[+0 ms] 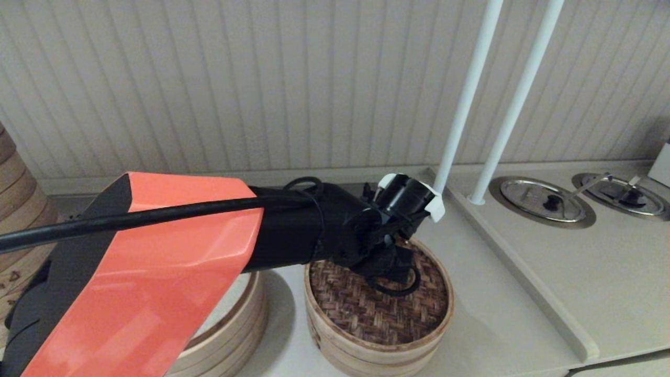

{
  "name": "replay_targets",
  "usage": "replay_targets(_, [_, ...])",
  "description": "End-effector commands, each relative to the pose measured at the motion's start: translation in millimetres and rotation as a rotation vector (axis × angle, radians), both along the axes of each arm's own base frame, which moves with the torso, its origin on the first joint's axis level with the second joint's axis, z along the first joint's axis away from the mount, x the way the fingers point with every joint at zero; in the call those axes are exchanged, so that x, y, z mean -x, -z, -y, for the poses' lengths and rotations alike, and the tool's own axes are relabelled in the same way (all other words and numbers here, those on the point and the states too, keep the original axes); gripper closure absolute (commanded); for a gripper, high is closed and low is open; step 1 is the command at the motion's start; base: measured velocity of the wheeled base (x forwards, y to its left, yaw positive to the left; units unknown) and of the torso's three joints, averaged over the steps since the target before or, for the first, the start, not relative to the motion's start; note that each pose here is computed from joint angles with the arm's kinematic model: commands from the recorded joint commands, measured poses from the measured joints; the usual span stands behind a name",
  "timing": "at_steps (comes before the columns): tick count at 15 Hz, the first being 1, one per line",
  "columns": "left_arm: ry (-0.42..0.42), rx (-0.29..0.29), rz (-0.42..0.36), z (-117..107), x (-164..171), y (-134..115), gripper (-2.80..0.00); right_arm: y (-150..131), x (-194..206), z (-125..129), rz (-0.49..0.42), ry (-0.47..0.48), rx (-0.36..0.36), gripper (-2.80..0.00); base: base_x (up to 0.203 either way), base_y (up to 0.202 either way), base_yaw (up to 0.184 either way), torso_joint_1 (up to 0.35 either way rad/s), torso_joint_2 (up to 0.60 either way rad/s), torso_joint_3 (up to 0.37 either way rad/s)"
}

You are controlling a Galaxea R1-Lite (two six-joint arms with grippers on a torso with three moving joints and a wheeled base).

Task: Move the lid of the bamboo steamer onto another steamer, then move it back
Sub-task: Pick up the steamer

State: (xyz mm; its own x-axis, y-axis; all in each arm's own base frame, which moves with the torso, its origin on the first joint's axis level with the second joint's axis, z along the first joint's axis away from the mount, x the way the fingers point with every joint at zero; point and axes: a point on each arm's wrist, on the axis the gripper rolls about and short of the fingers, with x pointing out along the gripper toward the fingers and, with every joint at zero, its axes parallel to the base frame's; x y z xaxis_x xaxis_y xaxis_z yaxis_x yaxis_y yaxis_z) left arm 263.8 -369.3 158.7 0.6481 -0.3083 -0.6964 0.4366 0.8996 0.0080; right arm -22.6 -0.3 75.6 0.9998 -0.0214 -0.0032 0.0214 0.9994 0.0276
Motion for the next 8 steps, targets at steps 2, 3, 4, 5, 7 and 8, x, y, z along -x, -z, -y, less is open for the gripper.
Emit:
replay_targets(2, [-0.005, 0.015, 0.022, -3, 3, -11, 0.0, 1, 0, 0, -0.003, 0.0, 0.0, 0.0, 0.0, 0.0, 0.0, 0.0, 0.0, 0.0])
replay_targets(3, [-0.012, 0.011, 0.029, -2, 3, -11, 0.0, 1, 0, 0, -0.003, 0.0, 0.0, 0.0, 0.0, 0.0, 0.0, 0.0, 0.0, 0.0])
replay_targets(4, [-0.017, 0.008, 0.036, -3, 4, -13, 0.0, 1, 0, 0, -0.003, 0.0, 0.0, 0.0, 0.0, 0.0, 0.0, 0.0, 0.0, 0.0])
replay_targets(5, [-0.018, 0.009, 0.04, -3, 6, -15, 0.0, 1, 0, 0, -0.004, 0.0, 0.0, 0.0, 0.0, 0.0, 0.0, 0.0, 0.0, 0.0])
replay_targets(7, [-0.015, 0.02, 0.05, -3, 10, -21, 0.0, 1, 0, 0, -0.003, 0.0, 0.0, 0.0, 0.0, 0.0, 0.0, 0.0, 0.0, 0.0])
replay_targets(8, [-0.023, 0.02, 0.063, -3, 11, -24, 0.0, 1, 0, 0, -0.004, 0.0, 0.0, 0.0, 0.0, 0.0, 0.0, 0.0, 0.0, 0.0])
